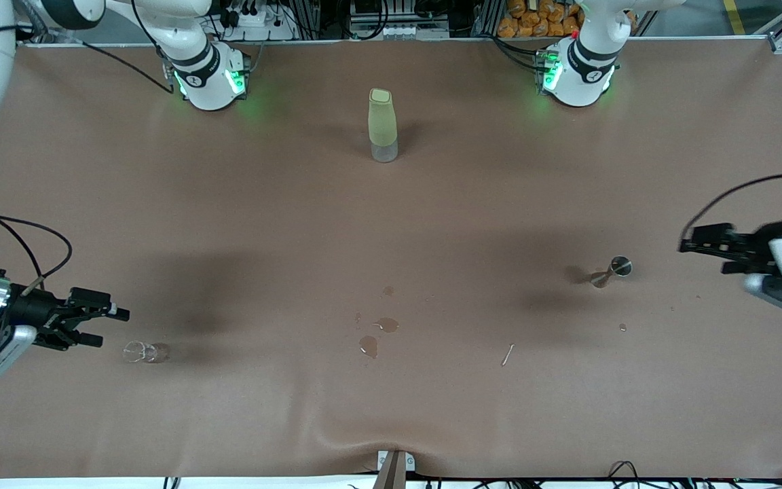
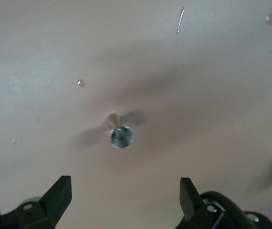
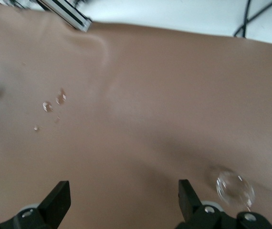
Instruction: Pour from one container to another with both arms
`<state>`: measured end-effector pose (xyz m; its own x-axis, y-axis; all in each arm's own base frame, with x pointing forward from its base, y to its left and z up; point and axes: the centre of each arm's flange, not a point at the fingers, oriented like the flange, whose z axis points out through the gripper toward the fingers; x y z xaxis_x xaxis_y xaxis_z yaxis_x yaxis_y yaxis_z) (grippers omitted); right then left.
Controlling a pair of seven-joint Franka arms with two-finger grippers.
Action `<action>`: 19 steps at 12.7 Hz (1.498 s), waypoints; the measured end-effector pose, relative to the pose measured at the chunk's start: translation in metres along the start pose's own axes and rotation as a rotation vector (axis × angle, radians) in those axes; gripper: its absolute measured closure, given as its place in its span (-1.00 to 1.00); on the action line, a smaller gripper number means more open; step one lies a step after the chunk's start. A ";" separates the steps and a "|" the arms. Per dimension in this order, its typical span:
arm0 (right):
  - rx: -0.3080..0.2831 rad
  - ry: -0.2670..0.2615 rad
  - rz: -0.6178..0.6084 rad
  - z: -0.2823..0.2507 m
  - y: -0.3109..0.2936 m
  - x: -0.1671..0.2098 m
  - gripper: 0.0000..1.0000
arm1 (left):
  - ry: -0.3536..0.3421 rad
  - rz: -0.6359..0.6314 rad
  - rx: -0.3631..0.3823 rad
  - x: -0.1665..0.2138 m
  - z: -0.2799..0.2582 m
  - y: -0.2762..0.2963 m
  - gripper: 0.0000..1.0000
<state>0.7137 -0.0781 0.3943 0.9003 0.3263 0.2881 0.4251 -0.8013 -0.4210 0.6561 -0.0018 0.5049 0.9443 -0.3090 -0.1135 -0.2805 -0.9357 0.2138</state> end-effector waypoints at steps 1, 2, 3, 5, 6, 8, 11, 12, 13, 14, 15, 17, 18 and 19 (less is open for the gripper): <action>-0.063 -0.034 0.014 -0.014 -0.012 0.004 -1.00 | -0.007 -0.053 0.046 0.003 -0.004 0.025 -1.00; -0.118 -0.058 0.033 -0.032 -0.024 0.006 -1.00 | -0.012 -0.094 0.097 0.004 -0.007 0.046 -1.00; -0.157 -0.080 0.059 -0.050 -0.039 0.006 -1.00 | -0.014 -0.133 0.146 0.005 -0.010 0.067 -1.00; -0.226 -0.121 0.111 -0.085 -0.071 0.001 -1.00 | -0.008 -0.196 0.189 0.001 -0.018 0.100 -1.00; -0.261 -0.132 0.129 -0.101 -0.086 -0.005 -1.00 | -0.002 -0.213 0.191 -0.004 -0.024 0.108 -1.00; -0.337 -0.154 0.172 -0.131 -0.113 -0.024 -1.00 | 0.023 -0.234 0.187 -0.018 -0.045 0.111 -1.00; -0.391 -0.175 0.255 -0.163 -0.150 -0.045 -1.00 | 0.052 -0.291 0.174 -0.040 -0.072 0.124 -1.00; -0.399 -0.184 0.302 -0.171 -0.162 -0.050 -1.00 | 0.057 -0.305 0.171 -0.044 -0.076 0.134 -1.00; -0.406 -0.196 0.351 -0.178 -0.173 -0.055 -1.00 | 0.058 -0.298 0.174 -0.046 -0.078 0.141 -1.00; -0.418 -0.206 0.390 -0.184 -0.181 -0.061 -1.00 | 0.060 -0.284 0.180 -0.049 -0.081 0.141 -1.00; -0.426 -0.218 0.417 -0.190 -0.188 -0.066 -1.00 | 0.053 -0.256 0.178 -0.055 -0.086 0.130 -1.00; -0.431 -0.238 0.444 -0.199 -0.191 -0.076 -1.00 | 0.025 -0.159 0.162 -0.071 -0.094 0.097 -1.00; -0.438 -0.240 0.449 -0.202 -0.190 -0.078 -1.00 | 0.014 -0.111 0.149 -0.078 -0.095 0.085 -1.00; -0.456 -0.244 0.449 -0.204 -0.188 -0.079 -1.00 | 0.006 -0.083 0.136 -0.083 -0.095 0.078 -1.00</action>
<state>0.5433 -0.0556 0.6263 0.9982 -0.0265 -0.0546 -0.0284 -0.9990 -0.0341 0.5725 -0.0329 0.6233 0.9661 -0.2289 -0.1193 -0.2218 -0.9726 0.0705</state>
